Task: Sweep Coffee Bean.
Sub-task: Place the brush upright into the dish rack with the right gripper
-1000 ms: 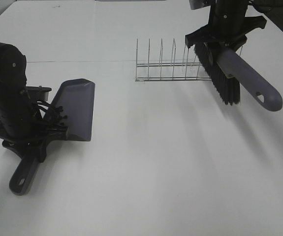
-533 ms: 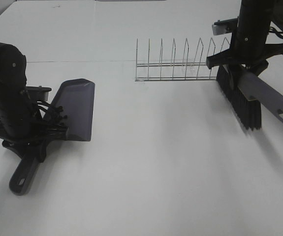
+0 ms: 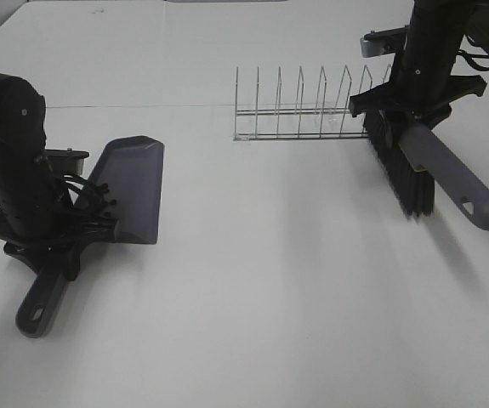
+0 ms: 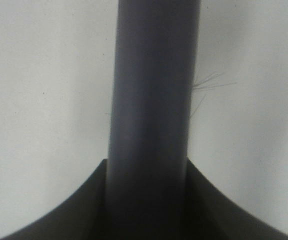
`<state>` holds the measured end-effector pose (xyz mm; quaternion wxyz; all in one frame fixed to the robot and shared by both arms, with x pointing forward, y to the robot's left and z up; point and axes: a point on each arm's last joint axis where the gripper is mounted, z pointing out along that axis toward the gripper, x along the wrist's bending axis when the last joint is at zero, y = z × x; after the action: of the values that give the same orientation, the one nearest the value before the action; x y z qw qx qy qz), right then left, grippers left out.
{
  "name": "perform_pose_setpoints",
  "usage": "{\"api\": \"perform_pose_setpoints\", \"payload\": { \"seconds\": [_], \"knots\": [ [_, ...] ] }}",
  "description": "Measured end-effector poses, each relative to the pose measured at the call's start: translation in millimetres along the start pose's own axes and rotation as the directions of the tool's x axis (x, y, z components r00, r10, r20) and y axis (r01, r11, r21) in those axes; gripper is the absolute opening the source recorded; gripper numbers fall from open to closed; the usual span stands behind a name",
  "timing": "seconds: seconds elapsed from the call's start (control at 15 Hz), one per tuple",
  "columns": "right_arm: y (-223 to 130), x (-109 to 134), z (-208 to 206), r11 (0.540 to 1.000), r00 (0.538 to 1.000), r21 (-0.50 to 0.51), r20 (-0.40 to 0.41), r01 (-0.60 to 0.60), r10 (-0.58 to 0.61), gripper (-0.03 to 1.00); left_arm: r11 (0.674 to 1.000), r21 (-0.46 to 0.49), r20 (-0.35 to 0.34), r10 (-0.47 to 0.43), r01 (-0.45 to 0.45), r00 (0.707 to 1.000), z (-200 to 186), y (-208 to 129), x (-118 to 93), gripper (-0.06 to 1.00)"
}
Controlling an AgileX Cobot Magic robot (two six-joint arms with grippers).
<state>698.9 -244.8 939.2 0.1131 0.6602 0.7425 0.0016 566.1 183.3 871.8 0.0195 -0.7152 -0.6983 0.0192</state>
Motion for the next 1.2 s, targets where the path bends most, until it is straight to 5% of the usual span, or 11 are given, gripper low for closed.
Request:
{"api": "perform_pose_setpoints", "payload": {
  "seconds": [0.67,1.2],
  "knots": [
    [32,-2,-2,0.98,1.0,-0.197,0.023,-0.009,0.014,0.27,1.0,0.0,0.0,0.002,-0.002,1.0,0,0,0,0.27],
    [53,-4,18,0.978,0.999,-0.21,0.035,-0.019,0.027,0.27,1.0,-0.001,0.0,0.011,-0.011,1.0,0,0,0,0.27]
  ]
}}
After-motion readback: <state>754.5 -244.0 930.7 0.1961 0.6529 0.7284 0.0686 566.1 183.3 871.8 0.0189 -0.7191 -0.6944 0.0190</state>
